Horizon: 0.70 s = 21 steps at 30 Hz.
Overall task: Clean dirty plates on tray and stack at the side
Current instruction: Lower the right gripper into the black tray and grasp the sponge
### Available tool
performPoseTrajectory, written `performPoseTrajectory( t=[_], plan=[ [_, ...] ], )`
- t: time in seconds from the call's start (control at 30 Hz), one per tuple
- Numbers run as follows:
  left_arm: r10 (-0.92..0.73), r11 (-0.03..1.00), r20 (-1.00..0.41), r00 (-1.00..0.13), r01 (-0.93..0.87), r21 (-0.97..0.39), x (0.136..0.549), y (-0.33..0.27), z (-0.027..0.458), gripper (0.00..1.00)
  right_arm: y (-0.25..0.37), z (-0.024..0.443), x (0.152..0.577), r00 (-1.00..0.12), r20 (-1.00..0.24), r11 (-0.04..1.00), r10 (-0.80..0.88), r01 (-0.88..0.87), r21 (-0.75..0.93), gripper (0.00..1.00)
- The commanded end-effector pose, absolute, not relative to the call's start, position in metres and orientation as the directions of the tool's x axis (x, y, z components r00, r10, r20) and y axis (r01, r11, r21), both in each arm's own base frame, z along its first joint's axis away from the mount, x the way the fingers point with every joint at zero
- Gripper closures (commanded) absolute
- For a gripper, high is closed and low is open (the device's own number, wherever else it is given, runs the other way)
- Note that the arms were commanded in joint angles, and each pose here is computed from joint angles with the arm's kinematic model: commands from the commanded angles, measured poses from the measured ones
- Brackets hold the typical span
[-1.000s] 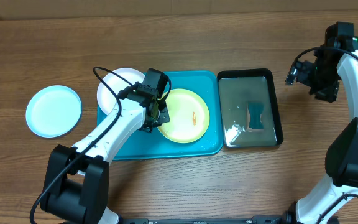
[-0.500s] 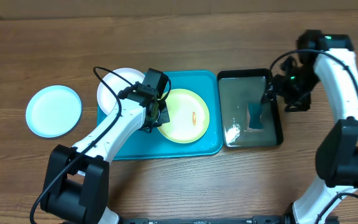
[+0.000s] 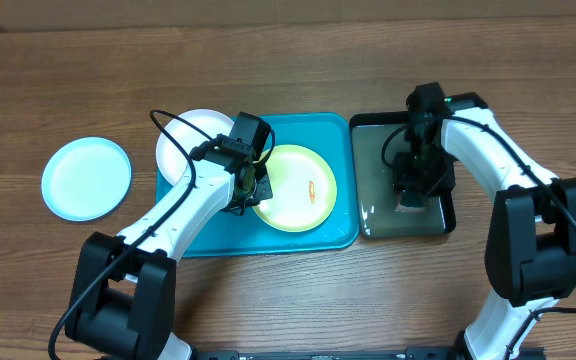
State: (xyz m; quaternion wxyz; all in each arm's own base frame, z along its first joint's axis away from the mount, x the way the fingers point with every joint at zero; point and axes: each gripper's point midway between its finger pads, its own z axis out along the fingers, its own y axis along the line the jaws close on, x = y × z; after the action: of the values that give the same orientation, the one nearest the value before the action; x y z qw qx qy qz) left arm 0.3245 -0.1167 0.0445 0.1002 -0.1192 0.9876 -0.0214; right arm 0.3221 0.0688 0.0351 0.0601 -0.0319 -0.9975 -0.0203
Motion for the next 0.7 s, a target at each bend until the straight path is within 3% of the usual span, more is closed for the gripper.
performPoseTrajectory(
  t=[0.0,0.3,0.33,0.4,0.47,0.5,0.6,0.67],
  plan=[
    [-0.249,0.968,-0.177,-0.952,-0.243,-0.053,0.321,-0.117,0.038,0.96,0.068,0.034,0.326,-0.994,0.082,0.997,0.067,0.069,0.027,0.49],
    [-0.248,0.969,-0.170,-0.954,-0.244,-0.048,0.319,-0.116,0.037,0.96,0.067,0.023,0.335,-0.997,0.026,0.997,0.067,0.067,0.022,0.45],
    [-0.248,0.969,-0.169,-0.954,-0.244,-0.047,0.318,-0.116,0.036,0.96,0.067,0.023,0.336,-0.997,0.026,0.997,0.067,0.067,0.023,0.49],
    [-0.248,0.969,-0.167,-0.954,-0.244,-0.046,0.318,-0.115,0.036,0.96,0.067,0.023,0.335,-0.997,0.027,0.997,0.067,0.067,0.023,0.74],
    [-0.248,0.969,-0.167,-0.954,-0.244,-0.046,0.317,-0.116,0.036,0.94,0.067,0.024,0.335,-0.997,0.027,0.997,0.067,0.067,0.023,0.88],
    [-0.248,0.969,-0.167,-0.954,-0.244,-0.045,0.317,-0.115,0.036,0.91,0.067,0.023,0.336,-0.997,0.026,0.997,0.067,0.067,0.023,0.89],
    [-0.249,0.968,-0.176,-0.952,-0.244,-0.051,0.320,-0.116,0.037,0.69,0.067,0.024,0.336,-0.997,0.025,0.997,0.067,0.067,0.023,0.89],
    [-0.251,0.968,-0.184,-0.950,-0.245,-0.055,0.322,-0.116,0.037,0.64,0.067,0.023,0.336,-0.997,0.025,0.997,0.067,0.067,0.023,0.89]
  ],
)
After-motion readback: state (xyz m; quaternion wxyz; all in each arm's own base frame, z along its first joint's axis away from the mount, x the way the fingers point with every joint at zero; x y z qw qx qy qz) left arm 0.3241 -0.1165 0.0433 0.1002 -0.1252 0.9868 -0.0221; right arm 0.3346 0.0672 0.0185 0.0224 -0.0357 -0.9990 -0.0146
